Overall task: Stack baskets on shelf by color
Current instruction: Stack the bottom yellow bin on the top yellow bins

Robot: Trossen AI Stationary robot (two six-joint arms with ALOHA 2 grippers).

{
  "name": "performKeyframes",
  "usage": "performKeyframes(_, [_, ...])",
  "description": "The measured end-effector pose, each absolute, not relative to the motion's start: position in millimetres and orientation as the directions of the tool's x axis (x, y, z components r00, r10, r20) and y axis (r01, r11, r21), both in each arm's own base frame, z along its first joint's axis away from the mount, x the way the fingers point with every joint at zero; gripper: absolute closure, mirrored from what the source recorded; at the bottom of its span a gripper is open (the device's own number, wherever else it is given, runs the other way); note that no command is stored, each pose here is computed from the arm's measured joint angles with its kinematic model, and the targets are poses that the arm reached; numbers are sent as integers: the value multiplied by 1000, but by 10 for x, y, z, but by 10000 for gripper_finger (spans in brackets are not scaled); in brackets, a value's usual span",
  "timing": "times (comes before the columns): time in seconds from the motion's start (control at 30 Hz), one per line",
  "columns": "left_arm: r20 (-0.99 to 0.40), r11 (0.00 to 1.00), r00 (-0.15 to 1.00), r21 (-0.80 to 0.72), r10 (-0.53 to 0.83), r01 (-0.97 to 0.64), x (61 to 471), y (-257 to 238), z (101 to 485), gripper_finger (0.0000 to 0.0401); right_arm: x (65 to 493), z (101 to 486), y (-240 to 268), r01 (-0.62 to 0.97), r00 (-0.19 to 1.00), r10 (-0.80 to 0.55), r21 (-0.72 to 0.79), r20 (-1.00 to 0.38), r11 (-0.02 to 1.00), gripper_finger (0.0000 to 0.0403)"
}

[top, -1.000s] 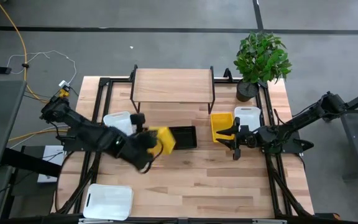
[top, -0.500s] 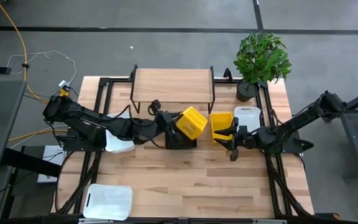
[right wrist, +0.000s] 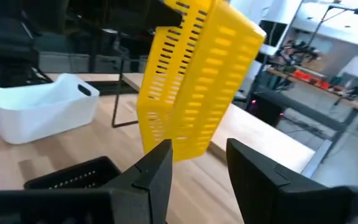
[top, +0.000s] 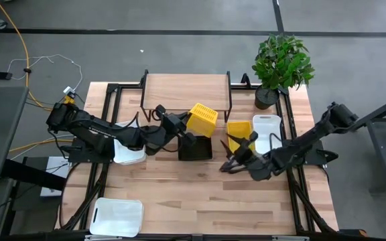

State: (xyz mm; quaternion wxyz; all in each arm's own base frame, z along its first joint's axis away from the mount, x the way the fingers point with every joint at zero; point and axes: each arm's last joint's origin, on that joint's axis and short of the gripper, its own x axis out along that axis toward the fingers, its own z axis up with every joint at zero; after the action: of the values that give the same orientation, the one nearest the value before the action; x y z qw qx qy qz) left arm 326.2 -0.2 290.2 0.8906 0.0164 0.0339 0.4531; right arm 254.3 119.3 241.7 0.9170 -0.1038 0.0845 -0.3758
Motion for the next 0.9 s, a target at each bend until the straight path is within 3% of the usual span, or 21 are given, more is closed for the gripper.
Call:
performKeyframes(0.27, [-38, 591, 590, 45, 807, -805, 3263, -2, 2915, 401, 2747, 2404, 1202, 691, 669, -739, -304, -75, 656, 248])
performKeyframes(0.67, [-12, 617, 618, -59, 786, -785, 3274, 20, 2957, 401, 2834, 2425, 1033, 745, 640, -765, -186, -71, 640, 99])
performKeyframes(0.9, [-5, 619, 622, -88, 783, -780, 3450, 76, 2755, 401, 2856, 2421, 954, 773, 610, -790, -170, -69, 612, 91])
